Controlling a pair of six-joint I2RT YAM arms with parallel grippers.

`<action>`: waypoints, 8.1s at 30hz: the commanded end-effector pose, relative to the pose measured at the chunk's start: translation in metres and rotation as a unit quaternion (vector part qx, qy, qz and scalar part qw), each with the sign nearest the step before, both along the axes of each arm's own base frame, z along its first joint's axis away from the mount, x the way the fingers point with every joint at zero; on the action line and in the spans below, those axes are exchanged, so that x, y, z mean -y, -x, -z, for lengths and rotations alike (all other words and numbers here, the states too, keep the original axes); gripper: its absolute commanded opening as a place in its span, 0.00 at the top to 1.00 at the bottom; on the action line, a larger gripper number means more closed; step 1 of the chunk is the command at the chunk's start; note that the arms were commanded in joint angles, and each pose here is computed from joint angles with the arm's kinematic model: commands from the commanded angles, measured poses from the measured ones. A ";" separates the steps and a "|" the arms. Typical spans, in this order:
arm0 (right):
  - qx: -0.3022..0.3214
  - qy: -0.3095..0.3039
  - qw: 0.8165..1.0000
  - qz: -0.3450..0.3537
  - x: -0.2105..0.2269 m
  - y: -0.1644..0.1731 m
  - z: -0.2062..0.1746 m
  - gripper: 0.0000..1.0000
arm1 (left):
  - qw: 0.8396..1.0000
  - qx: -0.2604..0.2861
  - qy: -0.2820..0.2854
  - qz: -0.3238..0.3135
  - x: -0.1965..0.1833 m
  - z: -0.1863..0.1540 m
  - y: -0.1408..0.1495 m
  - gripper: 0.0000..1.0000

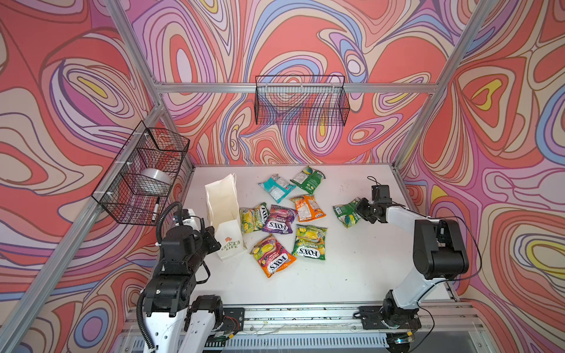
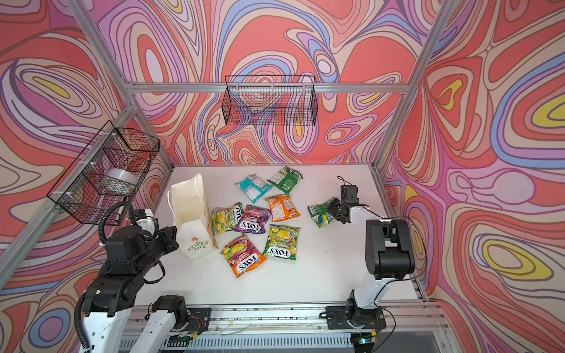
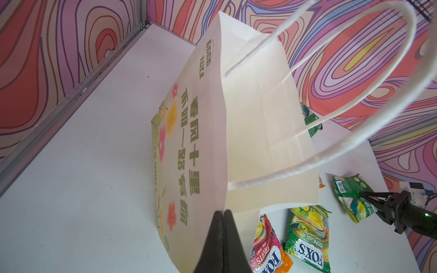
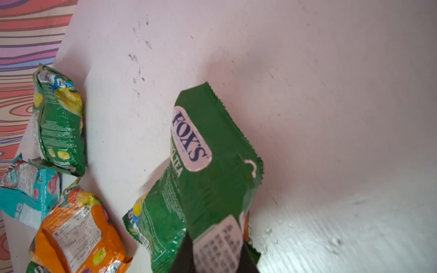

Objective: Place the snacks into the paper bag
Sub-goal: Pick up the snack from the top-right of the table, then place the snack in the paper bag, then pick up the snack at the center of the table.

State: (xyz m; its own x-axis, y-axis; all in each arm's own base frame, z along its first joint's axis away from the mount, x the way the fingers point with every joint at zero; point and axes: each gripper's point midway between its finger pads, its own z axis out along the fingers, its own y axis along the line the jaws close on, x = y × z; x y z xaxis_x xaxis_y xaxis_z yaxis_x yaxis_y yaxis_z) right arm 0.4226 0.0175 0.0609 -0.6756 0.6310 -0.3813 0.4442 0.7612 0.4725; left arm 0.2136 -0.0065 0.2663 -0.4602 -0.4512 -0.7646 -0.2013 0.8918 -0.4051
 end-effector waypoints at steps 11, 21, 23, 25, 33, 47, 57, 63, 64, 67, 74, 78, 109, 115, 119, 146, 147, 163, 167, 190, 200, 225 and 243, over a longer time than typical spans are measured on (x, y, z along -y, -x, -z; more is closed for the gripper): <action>0.087 -0.015 0.996 -0.032 -0.017 0.011 -0.098 1.00 | 1.000 -0.017 0.007 0.012 0.004 0.012 0.001 1.00; 0.263 0.005 0.952 -0.157 -0.131 0.027 -0.270 1.00 | 0.999 0.023 0.019 0.035 0.013 -0.003 0.007 1.00; 0.298 -0.004 0.936 -0.185 -0.161 0.034 -0.302 1.00 | 0.999 0.030 0.020 0.039 0.014 -0.005 0.008 1.00; 0.329 -0.016 0.920 -0.214 -0.191 0.041 -0.330 1.00 | 0.998 0.034 0.021 0.039 0.014 -0.006 0.008 1.00; 0.417 -0.054 0.845 -0.330 -0.325 0.081 -0.412 1.00 | 0.998 0.044 0.026 0.037 0.014 -0.010 0.009 1.00; 0.425 -0.098 0.814 -0.383 -0.466 0.098 -0.408 1.00 | 0.998 0.052 0.027 0.036 0.014 -0.012 0.010 1.00; 0.373 -0.032 0.862 -0.341 -0.475 0.067 -0.341 1.00 | 0.998 0.053 0.025 0.030 0.012 -0.011 0.011 1.00; 0.352 0.016 0.873 -0.336 -0.478 0.068 -0.310 1.00 | 0.998 0.053 0.025 0.028 0.011 -0.011 0.010 1.00; 0.351 0.023 0.873 -0.339 -0.482 0.071 -0.306 1.00 | 0.998 0.052 0.025 0.027 0.011 -0.010 0.010 1.00; 0.345 0.054 0.872 -0.343 -0.490 0.077 -0.291 1.00 | 0.998 0.051 0.024 0.024 0.010 -0.010 0.010 1.00; 0.333 0.104 0.871 -0.345 -0.503 0.084 -0.273 1.00 | 0.998 0.049 0.025 0.023 0.010 -0.009 0.010 1.00; 0.338 0.119 0.863 -0.355 -0.514 0.091 -0.265 1.00 | 0.998 0.050 0.026 0.024 0.010 -0.010 0.009 1.00; 0.416 0.067 0.788 -0.448 -0.474 0.148 -0.383 0.14 | 0.999 -0.015 -0.002 -0.048 -0.016 0.013 0.006 1.00; 0.382 0.107 0.814 -0.424 -0.416 0.133 -0.372 0.12 | 0.999 -0.013 0.003 -0.044 -0.015 0.012 0.005 1.00; 0.337 0.105 0.851 -0.389 -0.358 0.112 -0.349 0.12 | 0.999 -0.007 0.008 -0.033 -0.010 0.010 0.004 1.00; -0.035 0.000 0.961 -0.274 -0.186 0.142 -0.040 0.02 | 1.000 -0.018 0.019 -0.014 -0.003 0.015 -0.002 1.00; -0.040 -0.001 0.961 -0.272 -0.186 0.142 -0.033 0.02 | 1.000 -0.018 0.019 -0.014 -0.003 0.015 -0.002 1.00; -0.078 0.052 0.956 -0.279 -0.202 0.131 0.014 0.01 | 1.000 -0.016 0.020 -0.009 -0.002 0.015 -0.002 1.00; -0.097 0.070 0.959 -0.256 -0.194 0.130 0.028 0.02 | 1.000 -0.016 0.020 -0.009 -0.001 0.015 -0.003 1.00; -0.106 0.053 0.963 -0.243 -0.201 0.140 0.056 0.34 | 1.000 -0.016 0.022 -0.007 -0.001 0.015 -0.002 1.00; -0.074 0.044 0.963 -0.255 -0.208 0.133 0.026 0.72 | 1.000 -0.014 0.022 -0.006 0.000 0.014 -0.002 1.00; 0.211 0.036 0.937 -0.275 -0.227 0.093 -0.224 0.91 | 0.999 0.001 0.039 0.030 0.013 0.008 -0.003 1.00; 0.405 0.001 0.846 -0.347 -0.362 0.085 -0.402 0.95 | 0.998 0.040 0.041 0.014 0.008 -0.016 -0.004 1.00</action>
State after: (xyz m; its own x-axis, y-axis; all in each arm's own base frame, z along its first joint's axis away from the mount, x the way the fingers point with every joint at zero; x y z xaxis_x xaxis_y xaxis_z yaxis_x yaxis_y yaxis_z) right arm 0.3421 0.3612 0.4309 -0.4739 0.1788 -0.8622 -0.5214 0.7321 0.4384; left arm 0.2176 -0.0176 0.2675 -0.4567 -0.4891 -0.7432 -0.1486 0.8655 -0.4783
